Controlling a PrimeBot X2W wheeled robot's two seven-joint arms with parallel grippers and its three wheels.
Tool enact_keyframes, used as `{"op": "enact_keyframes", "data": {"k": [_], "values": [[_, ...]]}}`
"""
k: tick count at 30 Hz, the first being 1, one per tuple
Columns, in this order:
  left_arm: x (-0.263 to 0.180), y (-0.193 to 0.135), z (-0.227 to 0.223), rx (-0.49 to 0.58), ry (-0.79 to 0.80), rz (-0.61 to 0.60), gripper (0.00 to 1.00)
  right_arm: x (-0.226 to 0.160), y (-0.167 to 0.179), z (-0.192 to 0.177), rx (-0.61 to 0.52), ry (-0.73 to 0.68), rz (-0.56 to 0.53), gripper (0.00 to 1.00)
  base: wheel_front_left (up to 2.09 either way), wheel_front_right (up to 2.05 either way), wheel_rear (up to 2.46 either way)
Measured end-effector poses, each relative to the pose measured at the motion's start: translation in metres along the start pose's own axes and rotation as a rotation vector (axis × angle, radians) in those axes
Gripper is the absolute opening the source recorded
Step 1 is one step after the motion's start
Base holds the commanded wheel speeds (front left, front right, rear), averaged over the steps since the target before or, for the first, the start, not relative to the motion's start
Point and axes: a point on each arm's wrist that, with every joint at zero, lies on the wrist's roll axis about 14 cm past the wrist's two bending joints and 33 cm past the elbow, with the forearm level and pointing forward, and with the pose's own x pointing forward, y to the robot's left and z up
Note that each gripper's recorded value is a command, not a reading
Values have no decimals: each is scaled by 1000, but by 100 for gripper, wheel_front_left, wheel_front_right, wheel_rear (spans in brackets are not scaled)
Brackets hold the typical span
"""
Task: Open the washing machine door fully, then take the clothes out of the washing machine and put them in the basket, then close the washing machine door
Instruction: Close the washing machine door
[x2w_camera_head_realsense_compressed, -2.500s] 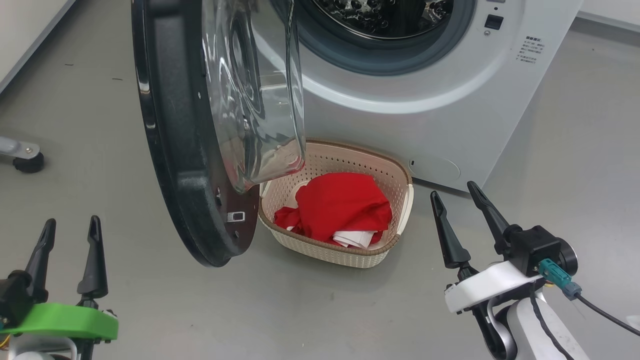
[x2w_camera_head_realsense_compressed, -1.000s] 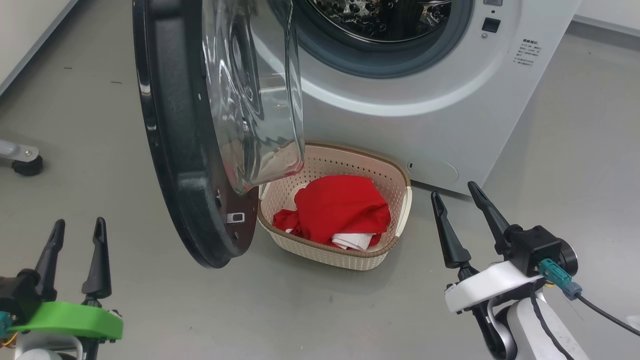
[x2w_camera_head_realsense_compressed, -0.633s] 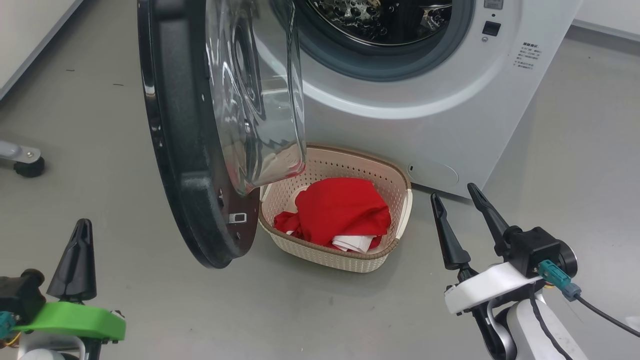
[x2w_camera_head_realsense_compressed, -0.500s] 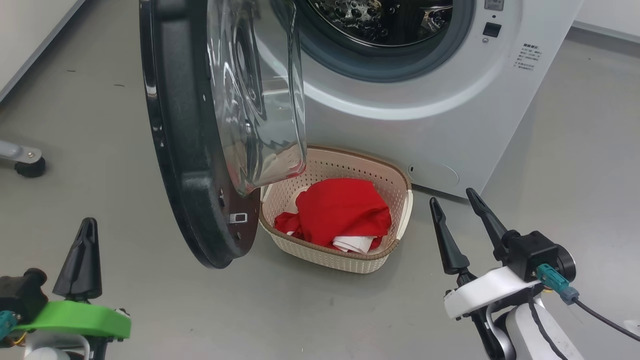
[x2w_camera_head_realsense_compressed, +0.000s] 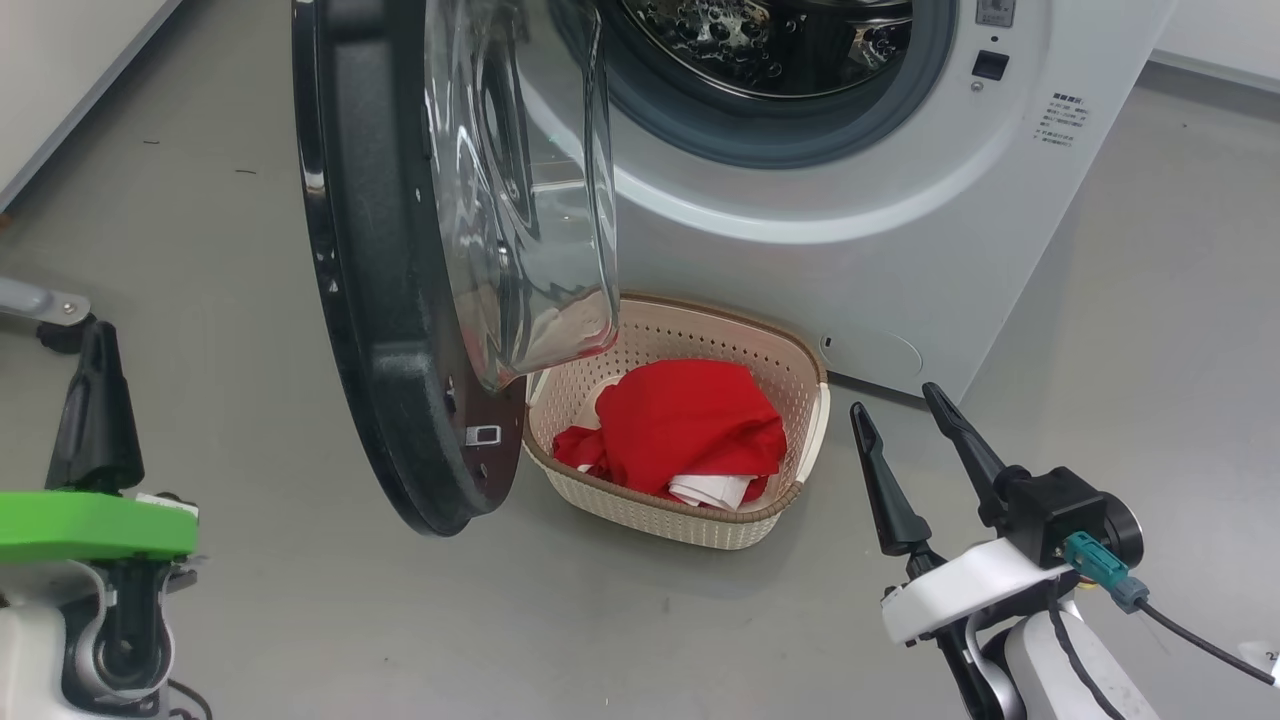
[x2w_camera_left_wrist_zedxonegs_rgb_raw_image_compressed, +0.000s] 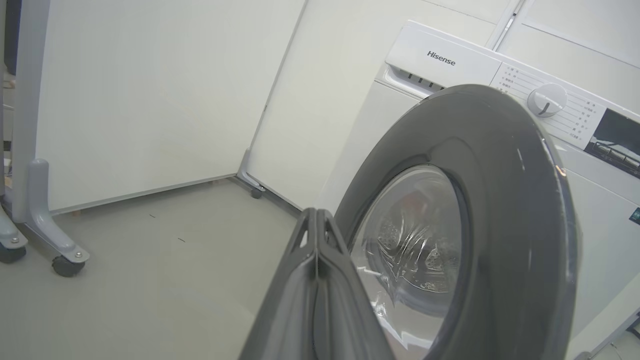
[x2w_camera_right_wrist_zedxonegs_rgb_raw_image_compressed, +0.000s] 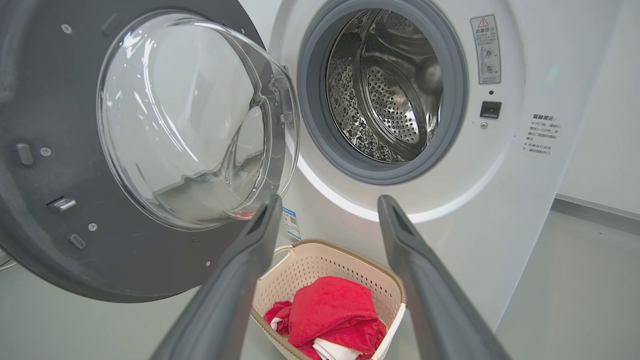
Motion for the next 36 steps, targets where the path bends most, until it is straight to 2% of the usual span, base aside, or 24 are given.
{"op": "enact_keyframes", "data": {"k": [8, 12, 16, 23, 27, 36], "values": [[7, 8, -6, -408, 47, 65, 0, 0, 0, -4, 9, 10, 4, 100, 0, 0, 0], [12, -4, -24, -688, 106, 64, 0, -1, -3, -6, 13, 13, -5, 100, 0, 0, 0], [17, -13, -33, -875, 182, 67, 0, -1, -6, -6, 14, 14, -15, 100, 0, 0, 0], [15, -31, -53, -1036, 368, 49, 0, -2, -8, -7, 16, 15, -18, 100, 0, 0, 0], [15, -41, -52, -1100, 409, 11, 0, -3, -10, -7, 16, 14, -24, 100, 0, 0, 0], [13, -70, -59, -1162, 520, -84, 0, -6, -16, -5, 13, 11, -44, 100, 0, 0, 0]]}}
